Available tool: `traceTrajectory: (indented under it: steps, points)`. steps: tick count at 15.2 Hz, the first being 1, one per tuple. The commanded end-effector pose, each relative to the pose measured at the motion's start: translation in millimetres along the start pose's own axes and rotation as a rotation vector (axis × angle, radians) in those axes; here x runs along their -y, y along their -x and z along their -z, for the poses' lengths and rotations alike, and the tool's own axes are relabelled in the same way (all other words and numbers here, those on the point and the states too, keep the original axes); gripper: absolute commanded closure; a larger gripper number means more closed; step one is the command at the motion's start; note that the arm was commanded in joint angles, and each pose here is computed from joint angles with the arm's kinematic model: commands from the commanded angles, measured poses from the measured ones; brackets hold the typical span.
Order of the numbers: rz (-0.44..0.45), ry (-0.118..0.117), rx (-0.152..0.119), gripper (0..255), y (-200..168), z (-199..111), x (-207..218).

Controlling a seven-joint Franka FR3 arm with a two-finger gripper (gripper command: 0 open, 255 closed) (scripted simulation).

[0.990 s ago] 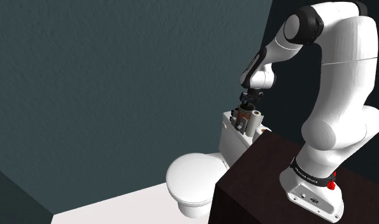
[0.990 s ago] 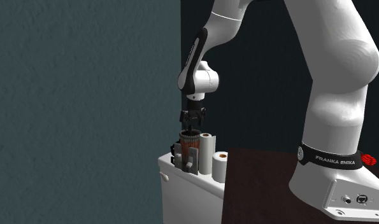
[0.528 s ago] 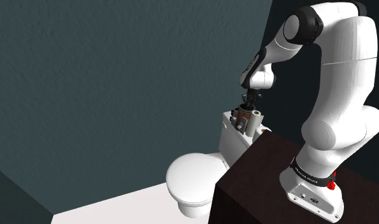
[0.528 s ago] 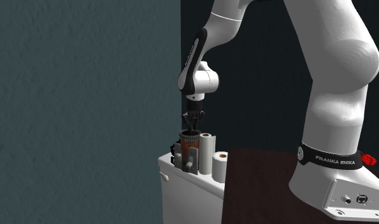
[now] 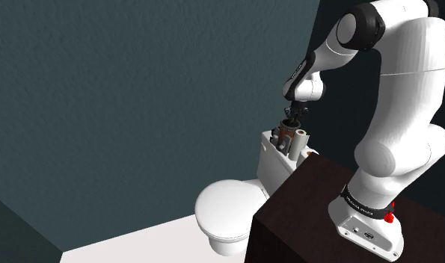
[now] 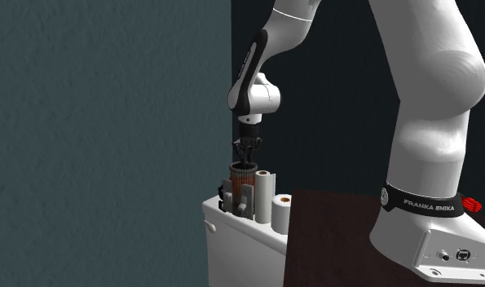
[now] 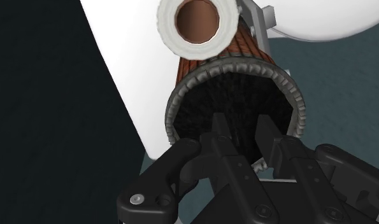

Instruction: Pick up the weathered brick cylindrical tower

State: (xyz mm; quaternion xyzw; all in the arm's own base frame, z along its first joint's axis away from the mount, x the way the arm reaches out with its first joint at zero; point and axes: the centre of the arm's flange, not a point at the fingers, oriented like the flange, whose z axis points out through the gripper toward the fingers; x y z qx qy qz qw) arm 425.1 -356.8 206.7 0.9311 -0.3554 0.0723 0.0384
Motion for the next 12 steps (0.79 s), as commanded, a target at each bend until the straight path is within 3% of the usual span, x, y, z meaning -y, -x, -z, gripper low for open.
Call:
traceTrajectory:
  steps: [1,12]
  points:
    - [0.000,0.000,-0.001,255,-1.3,12.1,-0.8]
    - [0.000,0.000,-0.001,255,-9.1,59.7,-1.7]
